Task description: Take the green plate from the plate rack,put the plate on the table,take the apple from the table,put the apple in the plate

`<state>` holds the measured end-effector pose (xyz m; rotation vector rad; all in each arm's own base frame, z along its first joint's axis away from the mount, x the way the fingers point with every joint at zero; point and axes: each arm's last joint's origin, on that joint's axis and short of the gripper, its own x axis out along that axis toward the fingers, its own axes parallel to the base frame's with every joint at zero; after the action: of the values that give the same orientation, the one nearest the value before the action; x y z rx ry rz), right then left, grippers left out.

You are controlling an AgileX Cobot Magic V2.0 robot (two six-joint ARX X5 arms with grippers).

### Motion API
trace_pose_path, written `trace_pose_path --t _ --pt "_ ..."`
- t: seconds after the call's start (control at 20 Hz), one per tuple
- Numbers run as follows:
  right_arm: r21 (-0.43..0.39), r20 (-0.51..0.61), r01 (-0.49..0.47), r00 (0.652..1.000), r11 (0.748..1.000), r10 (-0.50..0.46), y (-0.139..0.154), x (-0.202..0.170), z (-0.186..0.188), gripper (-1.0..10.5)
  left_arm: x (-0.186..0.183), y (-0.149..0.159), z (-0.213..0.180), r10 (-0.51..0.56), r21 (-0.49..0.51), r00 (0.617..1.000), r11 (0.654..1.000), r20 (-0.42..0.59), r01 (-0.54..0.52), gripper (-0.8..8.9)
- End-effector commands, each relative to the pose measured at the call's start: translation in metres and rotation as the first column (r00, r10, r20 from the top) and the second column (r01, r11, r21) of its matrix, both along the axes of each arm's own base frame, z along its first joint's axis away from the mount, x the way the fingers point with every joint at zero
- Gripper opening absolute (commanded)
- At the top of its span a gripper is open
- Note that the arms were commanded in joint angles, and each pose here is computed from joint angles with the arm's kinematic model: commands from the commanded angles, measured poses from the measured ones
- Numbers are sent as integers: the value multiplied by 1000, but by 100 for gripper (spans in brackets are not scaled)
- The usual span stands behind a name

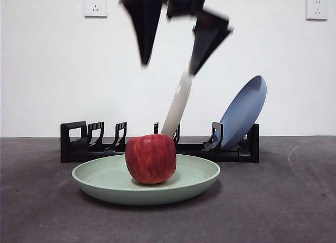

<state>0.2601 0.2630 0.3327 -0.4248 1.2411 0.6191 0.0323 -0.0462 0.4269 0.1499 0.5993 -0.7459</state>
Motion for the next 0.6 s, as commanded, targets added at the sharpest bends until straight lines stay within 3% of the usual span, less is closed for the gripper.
trace_pose_path --t 0.05,0.35,0.6 --pt "20 46 -16 999 1000 15 -11 -10 28 449 3 -3 0 33 5 999 999 16 -33 256" --pt "165 171 -12 985 986 -17 -51 -55 88 448 7 -9 -1 58 29 998 998 26 -59 256" --pt "277 282 -39 958 960 -42 -97 -100 128 446 12 -17 -1 73 51 997 996 31 -74 256"
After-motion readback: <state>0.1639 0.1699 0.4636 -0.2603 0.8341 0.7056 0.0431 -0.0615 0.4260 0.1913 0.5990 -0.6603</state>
